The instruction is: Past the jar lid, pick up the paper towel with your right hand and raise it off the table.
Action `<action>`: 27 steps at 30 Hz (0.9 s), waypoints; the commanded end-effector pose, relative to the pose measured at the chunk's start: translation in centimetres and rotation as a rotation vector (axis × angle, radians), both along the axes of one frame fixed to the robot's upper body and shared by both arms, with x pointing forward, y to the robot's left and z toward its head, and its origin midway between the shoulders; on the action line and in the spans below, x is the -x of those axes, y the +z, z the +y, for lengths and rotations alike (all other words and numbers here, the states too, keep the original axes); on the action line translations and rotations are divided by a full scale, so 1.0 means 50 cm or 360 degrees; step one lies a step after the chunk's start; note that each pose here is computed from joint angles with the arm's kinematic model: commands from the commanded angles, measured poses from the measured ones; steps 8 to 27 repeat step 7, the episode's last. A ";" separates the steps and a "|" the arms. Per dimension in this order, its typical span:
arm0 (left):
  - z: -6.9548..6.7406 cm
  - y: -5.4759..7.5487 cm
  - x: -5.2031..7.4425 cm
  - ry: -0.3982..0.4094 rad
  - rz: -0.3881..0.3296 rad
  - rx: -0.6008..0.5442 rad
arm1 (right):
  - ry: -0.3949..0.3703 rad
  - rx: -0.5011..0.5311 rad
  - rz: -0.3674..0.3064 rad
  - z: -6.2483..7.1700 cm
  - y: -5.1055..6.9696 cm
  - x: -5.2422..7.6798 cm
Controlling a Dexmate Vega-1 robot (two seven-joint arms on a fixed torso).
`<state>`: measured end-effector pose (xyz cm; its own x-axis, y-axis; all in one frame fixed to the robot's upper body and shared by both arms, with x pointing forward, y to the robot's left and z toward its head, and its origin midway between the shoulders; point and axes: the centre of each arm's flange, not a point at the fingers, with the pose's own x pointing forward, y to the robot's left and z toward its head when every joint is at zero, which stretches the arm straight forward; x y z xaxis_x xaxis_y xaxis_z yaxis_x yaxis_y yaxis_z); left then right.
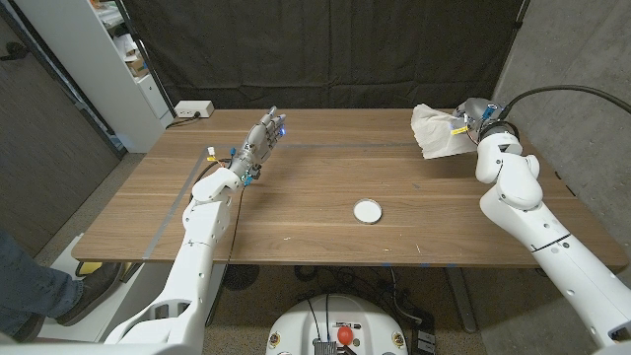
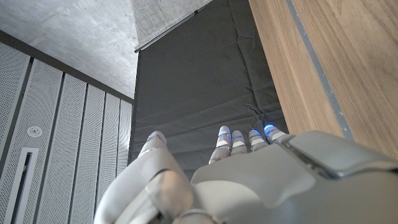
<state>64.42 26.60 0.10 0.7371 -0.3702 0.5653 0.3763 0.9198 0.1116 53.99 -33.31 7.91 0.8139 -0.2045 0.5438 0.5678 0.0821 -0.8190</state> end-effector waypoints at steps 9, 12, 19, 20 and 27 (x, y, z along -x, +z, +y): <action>0.001 -0.003 0.002 -0.0006 0.0000 0.0004 | 0.0002 0.0017 -0.0004 0.006 0.002 0.001; 0.001 -0.003 0.002 -0.0006 0.0000 0.0004 | 0.0002 0.0017 -0.0004 0.006 0.002 0.001; 0.001 -0.003 0.002 -0.0006 0.0000 0.0004 | 0.0002 0.0017 -0.0004 0.006 0.002 0.001; 0.001 -0.003 0.002 -0.0006 0.0000 0.0004 | 0.0002 0.0017 -0.0004 0.006 0.002 0.001; 0.001 -0.003 0.002 -0.0006 0.0000 0.0004 | 0.0002 0.0017 -0.0004 0.006 0.002 0.001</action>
